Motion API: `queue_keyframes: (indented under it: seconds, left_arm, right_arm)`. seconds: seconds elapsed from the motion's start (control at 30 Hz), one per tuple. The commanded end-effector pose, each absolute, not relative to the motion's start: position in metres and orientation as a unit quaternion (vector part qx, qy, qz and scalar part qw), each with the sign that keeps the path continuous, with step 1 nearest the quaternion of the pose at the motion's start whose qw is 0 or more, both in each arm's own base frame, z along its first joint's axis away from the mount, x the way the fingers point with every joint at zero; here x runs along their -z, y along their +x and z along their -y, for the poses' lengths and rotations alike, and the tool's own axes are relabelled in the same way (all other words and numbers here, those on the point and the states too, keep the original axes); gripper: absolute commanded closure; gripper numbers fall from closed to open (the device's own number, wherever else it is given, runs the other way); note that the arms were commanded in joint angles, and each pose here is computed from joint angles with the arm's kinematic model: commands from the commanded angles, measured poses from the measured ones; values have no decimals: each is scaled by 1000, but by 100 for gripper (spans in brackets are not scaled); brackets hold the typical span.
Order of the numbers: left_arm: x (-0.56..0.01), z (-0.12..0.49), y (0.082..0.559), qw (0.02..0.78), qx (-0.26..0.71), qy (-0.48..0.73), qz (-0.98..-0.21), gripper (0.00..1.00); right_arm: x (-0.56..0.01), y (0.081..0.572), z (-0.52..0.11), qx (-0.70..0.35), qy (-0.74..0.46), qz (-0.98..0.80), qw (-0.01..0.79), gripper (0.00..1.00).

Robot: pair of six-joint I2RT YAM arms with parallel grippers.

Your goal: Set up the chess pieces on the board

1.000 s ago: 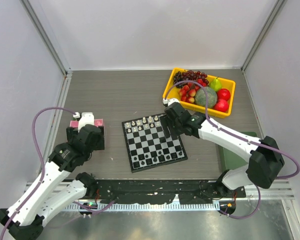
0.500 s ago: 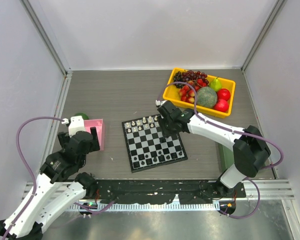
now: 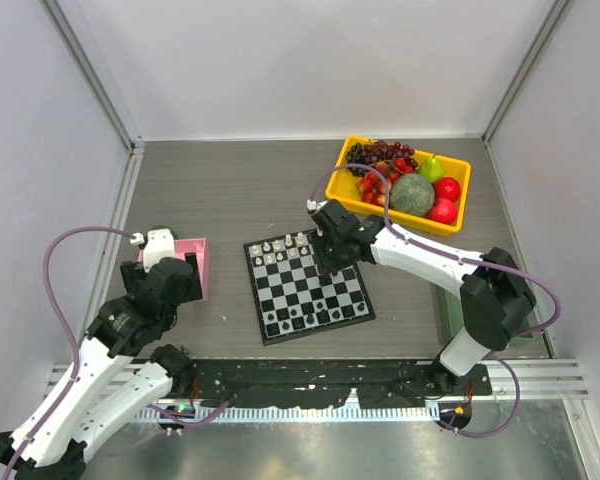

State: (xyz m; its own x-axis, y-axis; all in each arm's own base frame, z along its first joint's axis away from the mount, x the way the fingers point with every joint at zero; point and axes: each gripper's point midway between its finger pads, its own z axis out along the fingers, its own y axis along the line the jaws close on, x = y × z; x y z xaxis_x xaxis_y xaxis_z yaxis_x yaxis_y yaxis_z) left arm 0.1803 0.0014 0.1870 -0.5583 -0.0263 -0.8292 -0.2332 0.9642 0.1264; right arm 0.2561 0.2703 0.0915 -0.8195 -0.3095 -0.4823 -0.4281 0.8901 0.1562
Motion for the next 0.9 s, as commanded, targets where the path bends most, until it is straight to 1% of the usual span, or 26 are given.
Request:
queue_keyframes:
  seconds: [0.0, 0.23, 0.43, 0.87]
  left_arm:
    - [-194, 2, 186, 477, -102, -85, -869, 1]
    - [-194, 1, 185, 478, -101, -87, -868, 1]
    - [-195, 0, 184, 479, -101, -88, -868, 1]
    - [-198, -2, 183, 487, -98, -95, -863, 1]
  right_arm:
    - [-111, 268, -280, -146, -188, -937, 258, 62]
    - [-108, 266, -282, -150, -184, -939, 250, 63]
    - [-100, 266, -287, -149, -185, -942, 238, 67]
    - [-83, 265, -295, -141, -197, -945, 220, 66]
